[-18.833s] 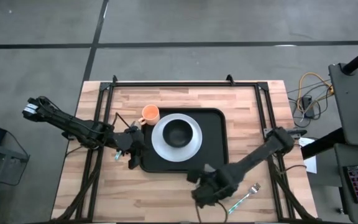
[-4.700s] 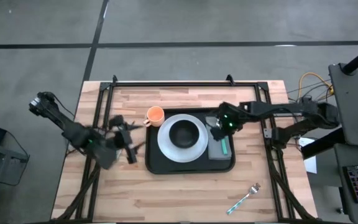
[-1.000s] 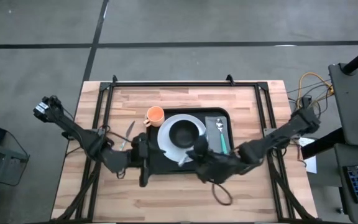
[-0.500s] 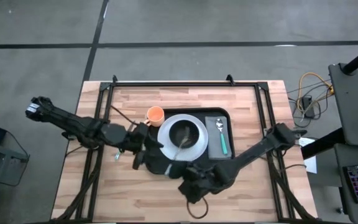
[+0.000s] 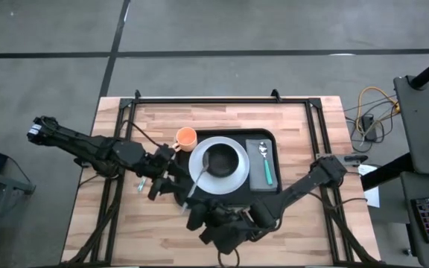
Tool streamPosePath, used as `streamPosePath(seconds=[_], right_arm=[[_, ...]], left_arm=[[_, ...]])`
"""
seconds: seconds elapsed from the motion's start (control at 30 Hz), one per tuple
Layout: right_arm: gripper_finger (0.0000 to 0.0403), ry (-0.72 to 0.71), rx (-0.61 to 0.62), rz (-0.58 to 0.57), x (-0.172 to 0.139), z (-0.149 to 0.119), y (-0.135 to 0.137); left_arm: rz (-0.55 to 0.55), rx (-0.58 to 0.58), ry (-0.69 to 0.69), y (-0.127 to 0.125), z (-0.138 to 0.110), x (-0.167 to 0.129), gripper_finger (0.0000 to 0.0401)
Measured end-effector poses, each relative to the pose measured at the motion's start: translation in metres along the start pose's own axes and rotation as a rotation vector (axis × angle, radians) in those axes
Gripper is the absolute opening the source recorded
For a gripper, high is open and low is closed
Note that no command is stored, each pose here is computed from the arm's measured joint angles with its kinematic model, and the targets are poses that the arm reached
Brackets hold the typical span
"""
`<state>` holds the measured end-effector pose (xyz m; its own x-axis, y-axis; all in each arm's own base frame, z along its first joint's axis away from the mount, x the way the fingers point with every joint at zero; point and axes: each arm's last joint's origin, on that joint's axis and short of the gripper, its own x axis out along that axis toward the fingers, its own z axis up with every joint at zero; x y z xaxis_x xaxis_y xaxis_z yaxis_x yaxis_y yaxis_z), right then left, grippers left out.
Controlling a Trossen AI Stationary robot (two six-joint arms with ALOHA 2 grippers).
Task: Set up tray
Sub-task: Put the green fork on top of the grey table napkin on the black serving tray to the left side of the green spoon
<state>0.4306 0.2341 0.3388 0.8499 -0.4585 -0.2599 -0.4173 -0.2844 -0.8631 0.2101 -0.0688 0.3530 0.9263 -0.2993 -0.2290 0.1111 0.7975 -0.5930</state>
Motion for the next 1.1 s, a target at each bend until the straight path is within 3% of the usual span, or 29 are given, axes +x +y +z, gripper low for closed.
streamPosePath(seconds=[0.37, 0.7, 0.87, 1.1], right_arm=[[0.0025, -0.032, -0.012, -0.092, 0.005, 0.000, -0.011], [0.0025, -0.043, -0.007, -0.091, 0.016, -0.007, -0.010], [0.0025, -0.050, -0.009, -0.090, 0.018, -0.007, -0.009], [0.0025, -0.047, -0.011, -0.086, 0.019, -0.008, -0.009]], left_arm=[[-0.144, 0.055, -0.057, -0.007, 0.011, -0.007, 0.0260], [-0.153, 0.065, -0.048, -0.007, 0.010, -0.006, 0.0254], [-0.145, 0.071, -0.050, -0.005, 0.011, -0.005, 0.0198], [-0.141, 0.068, -0.048, -0.003, 0.010, -0.005, 0.0057]])
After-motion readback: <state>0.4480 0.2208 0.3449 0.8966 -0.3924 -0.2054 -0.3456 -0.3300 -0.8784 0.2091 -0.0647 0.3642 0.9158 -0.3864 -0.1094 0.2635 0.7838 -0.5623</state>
